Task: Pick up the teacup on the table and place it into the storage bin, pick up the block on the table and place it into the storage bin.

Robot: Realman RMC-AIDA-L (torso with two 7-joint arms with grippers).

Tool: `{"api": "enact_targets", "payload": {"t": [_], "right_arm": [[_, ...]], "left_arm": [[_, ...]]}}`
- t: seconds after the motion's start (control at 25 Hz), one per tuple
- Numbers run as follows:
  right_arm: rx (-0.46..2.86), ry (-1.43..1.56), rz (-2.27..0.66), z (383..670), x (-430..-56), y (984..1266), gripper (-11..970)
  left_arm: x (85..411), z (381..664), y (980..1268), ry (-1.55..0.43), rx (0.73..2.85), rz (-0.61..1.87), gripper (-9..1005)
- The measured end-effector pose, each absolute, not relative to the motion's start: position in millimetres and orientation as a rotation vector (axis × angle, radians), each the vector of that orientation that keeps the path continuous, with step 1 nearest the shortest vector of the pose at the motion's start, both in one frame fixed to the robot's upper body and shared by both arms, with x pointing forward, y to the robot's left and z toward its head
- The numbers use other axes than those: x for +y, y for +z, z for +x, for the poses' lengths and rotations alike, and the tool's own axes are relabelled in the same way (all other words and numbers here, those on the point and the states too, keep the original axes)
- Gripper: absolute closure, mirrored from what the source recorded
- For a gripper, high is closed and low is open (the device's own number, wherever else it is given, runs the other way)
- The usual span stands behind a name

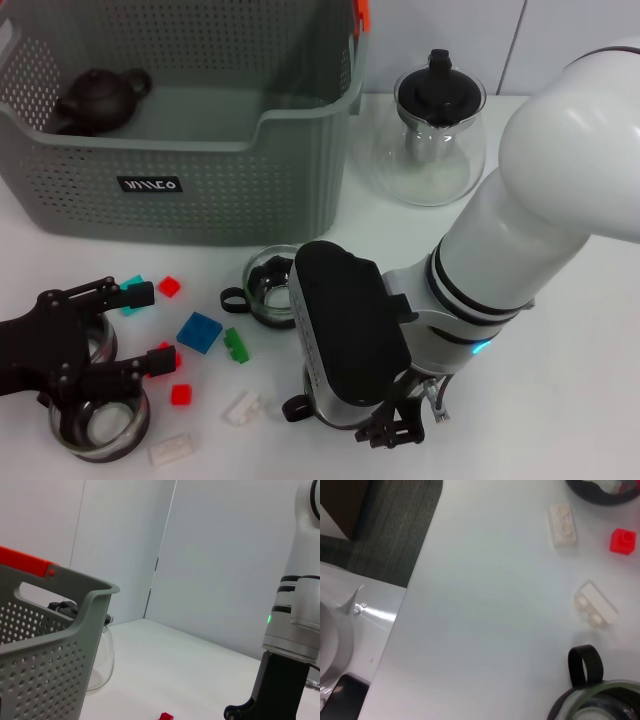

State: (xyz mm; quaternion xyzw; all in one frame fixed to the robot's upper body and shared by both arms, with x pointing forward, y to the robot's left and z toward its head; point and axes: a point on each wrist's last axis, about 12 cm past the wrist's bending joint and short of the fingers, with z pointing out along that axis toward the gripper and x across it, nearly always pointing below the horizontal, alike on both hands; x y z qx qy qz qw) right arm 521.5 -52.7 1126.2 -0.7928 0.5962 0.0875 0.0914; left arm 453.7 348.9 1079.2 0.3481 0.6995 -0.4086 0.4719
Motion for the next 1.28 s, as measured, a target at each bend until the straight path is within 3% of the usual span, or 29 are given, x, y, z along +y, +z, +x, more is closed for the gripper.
{"api": "enact_targets", "payload": {"t": [0.2,0.52,0.96,1.28], "right_arm": [[1.775,0.262,-2.359,521,-53,1128,630],[1.835,0.314,-2.331,528,-60,1146,862],[1.877,0.715,-2.068,553,-108,1208,902],[1.597,0.985,-1.405,583,-165,1255,901]], "left_arm": [[349,455,1080,-0.999,1.711,0.856,122],[349,455,1080,-0.998,1.71,0.858,123],[348,456,1080,-0.999,1.708,0.859,122],[348,456,1080,-0.998,1.709,0.855,122]]}}
